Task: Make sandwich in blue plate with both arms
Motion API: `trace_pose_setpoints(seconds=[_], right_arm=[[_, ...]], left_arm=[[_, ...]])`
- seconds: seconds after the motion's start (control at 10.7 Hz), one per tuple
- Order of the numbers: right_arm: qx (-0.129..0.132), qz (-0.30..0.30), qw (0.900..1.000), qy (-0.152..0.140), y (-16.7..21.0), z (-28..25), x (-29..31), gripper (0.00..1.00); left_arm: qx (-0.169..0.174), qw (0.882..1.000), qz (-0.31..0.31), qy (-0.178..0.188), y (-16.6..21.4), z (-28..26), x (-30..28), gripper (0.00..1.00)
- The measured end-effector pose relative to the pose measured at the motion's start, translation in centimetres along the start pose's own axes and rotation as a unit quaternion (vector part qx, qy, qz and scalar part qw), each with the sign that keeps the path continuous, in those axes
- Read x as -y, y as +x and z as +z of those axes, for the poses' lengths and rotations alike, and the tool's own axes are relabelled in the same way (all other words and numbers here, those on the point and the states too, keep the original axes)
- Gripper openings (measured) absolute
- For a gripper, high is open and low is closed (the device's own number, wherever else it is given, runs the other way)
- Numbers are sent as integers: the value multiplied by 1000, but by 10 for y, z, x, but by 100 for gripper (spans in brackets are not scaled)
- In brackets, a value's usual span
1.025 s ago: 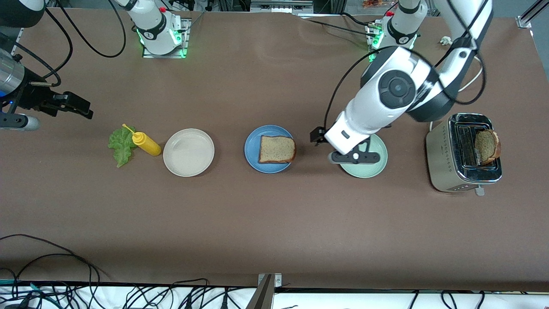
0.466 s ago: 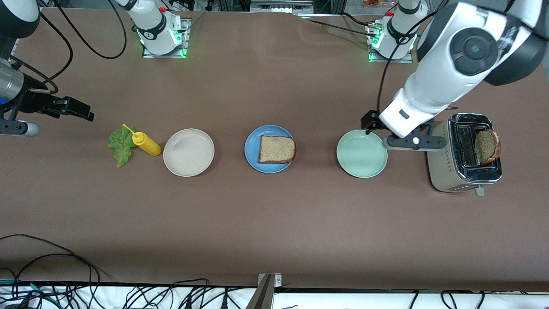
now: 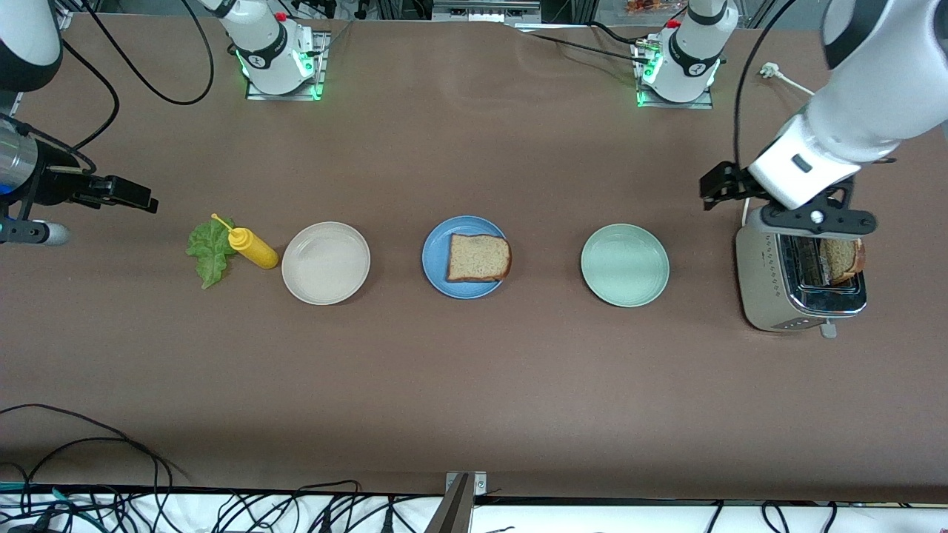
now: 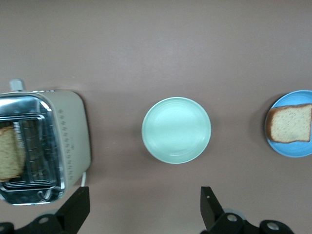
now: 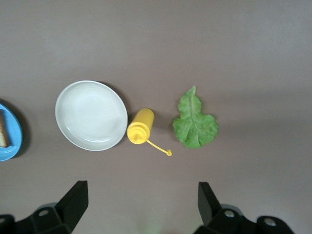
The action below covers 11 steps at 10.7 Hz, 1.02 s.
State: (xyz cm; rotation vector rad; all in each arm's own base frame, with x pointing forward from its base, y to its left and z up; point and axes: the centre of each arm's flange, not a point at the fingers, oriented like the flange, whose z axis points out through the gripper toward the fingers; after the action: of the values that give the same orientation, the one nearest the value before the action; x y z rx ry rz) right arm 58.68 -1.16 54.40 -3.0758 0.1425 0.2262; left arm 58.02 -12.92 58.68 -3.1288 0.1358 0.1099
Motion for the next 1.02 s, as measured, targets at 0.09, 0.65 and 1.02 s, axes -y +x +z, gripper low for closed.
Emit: trace_pose_setpoints(seconds=[0.09, 0.65, 1.02], right_arm=[[9, 9, 1000, 0, 1, 8, -11, 100], [26, -6, 999, -19, 5, 77, -96, 100], [27, -7, 999, -33, 0, 155, -124, 100]], left_arm=[[2, 1000, 9, 2, -5, -7, 16, 100], [14, 1000, 26, 6, -21, -21, 56, 100], [20, 999, 35, 5, -25, -17, 72, 100]])
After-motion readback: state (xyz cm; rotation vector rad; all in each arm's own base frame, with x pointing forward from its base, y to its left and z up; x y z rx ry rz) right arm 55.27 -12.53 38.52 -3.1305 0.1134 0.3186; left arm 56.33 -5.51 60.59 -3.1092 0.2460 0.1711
